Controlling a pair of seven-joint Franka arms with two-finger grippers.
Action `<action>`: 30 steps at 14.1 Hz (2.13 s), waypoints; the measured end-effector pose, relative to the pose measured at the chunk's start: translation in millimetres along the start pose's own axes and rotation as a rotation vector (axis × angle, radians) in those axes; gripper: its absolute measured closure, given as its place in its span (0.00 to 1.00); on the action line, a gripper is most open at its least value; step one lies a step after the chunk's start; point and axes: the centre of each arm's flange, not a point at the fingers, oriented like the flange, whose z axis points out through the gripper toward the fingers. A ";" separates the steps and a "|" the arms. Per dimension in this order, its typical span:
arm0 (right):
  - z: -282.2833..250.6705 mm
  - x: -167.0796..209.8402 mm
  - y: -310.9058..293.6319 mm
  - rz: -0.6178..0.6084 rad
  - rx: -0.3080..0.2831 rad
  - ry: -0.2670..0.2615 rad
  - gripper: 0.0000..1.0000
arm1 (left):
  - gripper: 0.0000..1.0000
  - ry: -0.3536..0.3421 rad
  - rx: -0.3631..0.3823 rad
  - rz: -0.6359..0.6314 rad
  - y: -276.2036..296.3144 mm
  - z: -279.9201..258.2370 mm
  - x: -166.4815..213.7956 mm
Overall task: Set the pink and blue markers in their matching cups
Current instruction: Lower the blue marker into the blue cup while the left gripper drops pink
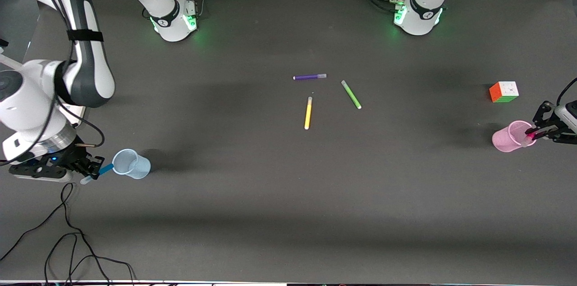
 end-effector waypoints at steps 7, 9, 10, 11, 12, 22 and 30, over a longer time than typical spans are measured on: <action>44.1 -53.2 3.1 -0.048 -0.007 -0.013 0.83 | 0.82 0.117 -0.050 0.169 -21.9 44.2 -60.2; 52.9 -64.3 3.9 -0.061 -0.010 -0.014 0.83 | 0.82 0.163 -0.053 0.226 -26.1 57.1 -74.9; 57.3 -68.4 3.8 -0.064 -0.013 -0.021 0.83 | 0.82 0.184 -0.052 0.253 -27.6 62.6 -81.0; 60.9 -70.6 3.6 -0.066 -0.016 -0.024 0.83 | 0.82 0.205 -0.050 0.281 -28.6 66.3 -85.2; 62.8 -71.0 3.4 -0.068 -0.019 -0.022 0.83 | 0.82 0.229 -0.051 0.305 -28.5 69.0 -87.4; 62.4 -68.6 3.0 -0.069 -0.020 -0.014 0.39 | 0.82 0.389 -0.118 0.348 -20.9 81.7 -137.7; 8.5 -10.7 -1.3 -0.064 -0.002 -0.154 0.00 | 0.82 0.456 -0.134 0.360 -35.9 100.9 -158.9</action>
